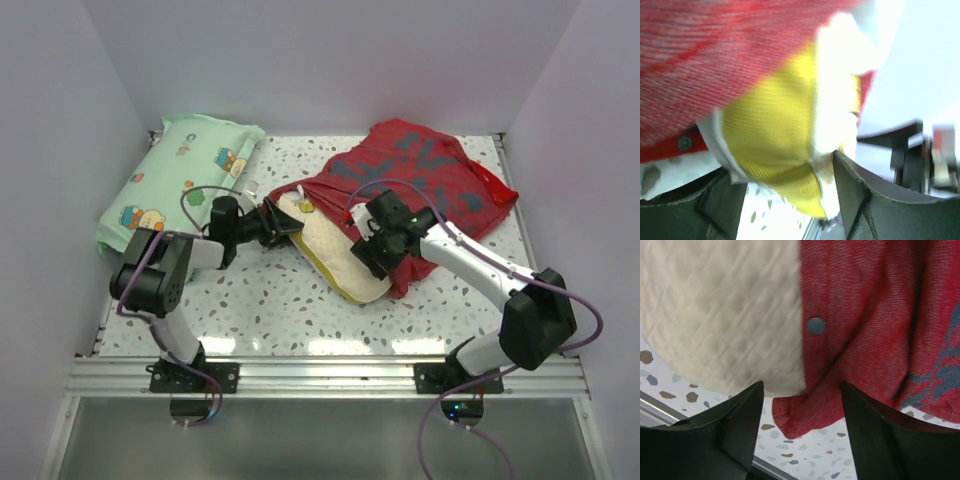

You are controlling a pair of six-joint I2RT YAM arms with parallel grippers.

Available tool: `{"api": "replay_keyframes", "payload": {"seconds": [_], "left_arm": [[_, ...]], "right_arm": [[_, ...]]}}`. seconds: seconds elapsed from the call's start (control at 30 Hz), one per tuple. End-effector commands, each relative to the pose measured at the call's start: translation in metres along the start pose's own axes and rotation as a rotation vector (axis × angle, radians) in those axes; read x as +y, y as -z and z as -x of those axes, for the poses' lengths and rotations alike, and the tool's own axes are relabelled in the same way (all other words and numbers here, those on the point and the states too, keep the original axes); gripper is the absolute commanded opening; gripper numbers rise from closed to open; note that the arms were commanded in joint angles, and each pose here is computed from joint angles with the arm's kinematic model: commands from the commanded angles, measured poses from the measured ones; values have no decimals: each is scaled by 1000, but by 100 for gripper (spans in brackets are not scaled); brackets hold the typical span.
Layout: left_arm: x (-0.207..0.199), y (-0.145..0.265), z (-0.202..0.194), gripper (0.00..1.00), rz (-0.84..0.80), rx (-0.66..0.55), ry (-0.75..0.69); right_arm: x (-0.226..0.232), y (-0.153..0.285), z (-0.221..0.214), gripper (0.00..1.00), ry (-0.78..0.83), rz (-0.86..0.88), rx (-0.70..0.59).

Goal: Put the pillow into the pillowcase

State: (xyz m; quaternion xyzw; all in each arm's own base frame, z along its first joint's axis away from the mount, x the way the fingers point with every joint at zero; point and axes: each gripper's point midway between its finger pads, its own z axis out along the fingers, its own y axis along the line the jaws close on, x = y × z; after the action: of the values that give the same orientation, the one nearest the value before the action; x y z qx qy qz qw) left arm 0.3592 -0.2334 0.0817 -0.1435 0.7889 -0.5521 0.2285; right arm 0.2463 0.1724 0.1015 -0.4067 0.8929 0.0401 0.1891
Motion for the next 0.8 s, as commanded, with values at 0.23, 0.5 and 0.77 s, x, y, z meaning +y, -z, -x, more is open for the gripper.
{"api": "replay_keyframes", "payload": {"seconds": [0.23,0.5,0.77], "left_arm": [[-11,83,-11,71,159,255,-718],[-56,60,-91,87,-112,423,-1826],[-69,-20,-141,89,-280,337,-2377]], "right_arm": [[-16,36,-25,58,-8,1,-30],[-11,55,-62,62,-79,117,118],[-71,8,-85,63,-188,7,249]]}}
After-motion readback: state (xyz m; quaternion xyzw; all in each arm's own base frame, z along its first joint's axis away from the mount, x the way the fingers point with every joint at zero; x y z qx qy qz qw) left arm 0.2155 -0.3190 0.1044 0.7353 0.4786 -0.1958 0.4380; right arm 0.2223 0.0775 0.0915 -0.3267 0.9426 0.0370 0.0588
